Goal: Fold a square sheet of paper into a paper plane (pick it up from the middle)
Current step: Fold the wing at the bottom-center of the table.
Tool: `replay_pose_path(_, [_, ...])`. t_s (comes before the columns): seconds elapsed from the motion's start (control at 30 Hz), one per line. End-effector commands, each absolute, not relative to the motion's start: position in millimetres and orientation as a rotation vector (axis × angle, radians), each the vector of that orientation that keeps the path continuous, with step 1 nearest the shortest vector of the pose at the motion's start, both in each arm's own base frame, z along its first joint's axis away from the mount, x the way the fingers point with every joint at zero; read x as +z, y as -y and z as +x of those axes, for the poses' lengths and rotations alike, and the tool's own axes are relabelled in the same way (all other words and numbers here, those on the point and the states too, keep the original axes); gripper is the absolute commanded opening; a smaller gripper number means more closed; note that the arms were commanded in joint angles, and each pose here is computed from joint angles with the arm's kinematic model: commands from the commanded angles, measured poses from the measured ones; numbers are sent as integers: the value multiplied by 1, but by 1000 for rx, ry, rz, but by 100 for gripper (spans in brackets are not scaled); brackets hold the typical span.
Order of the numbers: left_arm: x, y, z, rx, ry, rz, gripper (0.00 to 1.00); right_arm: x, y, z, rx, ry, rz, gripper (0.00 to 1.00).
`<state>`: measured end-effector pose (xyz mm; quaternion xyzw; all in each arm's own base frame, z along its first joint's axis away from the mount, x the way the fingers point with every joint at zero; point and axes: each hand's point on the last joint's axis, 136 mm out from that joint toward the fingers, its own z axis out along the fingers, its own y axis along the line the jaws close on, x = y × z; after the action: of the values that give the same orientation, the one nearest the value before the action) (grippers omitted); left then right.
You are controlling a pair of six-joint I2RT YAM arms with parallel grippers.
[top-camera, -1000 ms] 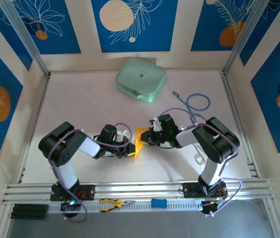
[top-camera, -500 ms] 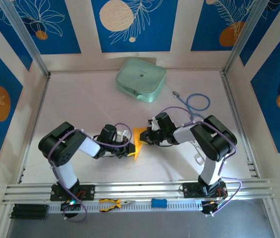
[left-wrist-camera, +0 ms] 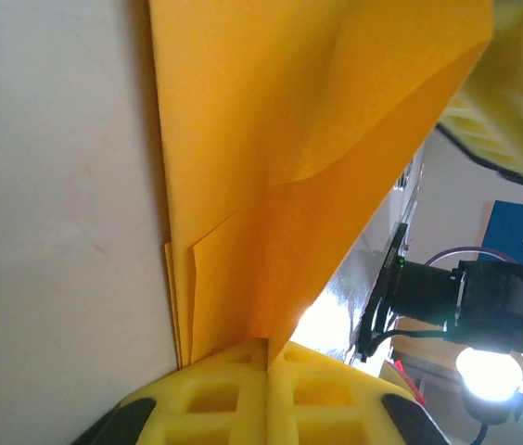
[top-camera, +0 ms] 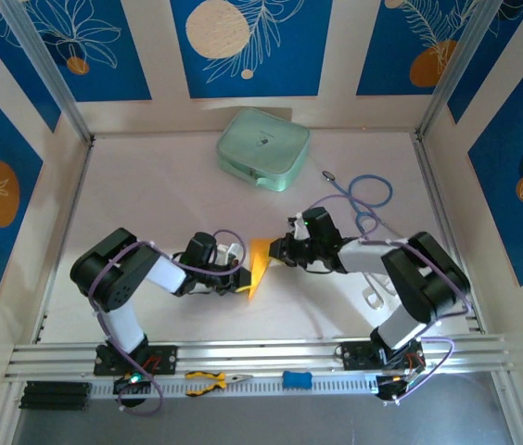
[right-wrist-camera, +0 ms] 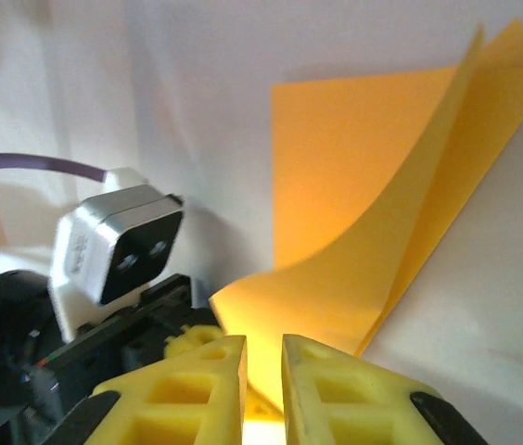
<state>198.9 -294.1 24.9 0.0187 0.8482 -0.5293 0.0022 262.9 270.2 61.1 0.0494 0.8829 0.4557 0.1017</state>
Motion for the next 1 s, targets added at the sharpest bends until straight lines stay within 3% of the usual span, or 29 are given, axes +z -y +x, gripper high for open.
replay_pose_path(0.0, [21, 289, 195, -1669, -2682, 115, 0, 58, -253, 251, 1301, -2620, 160, 19])
replay_pose_path(0.27, [30, 299, 192, -1776, -2639, 162, 0, 68, -259, 231, 1378, -2594, 24, 18])
replay_pose_path(0.97, [-8, 278, 190, -1624, -2769, -194, 0, 35, -302, 258, 1445, -2685, -59, 14])
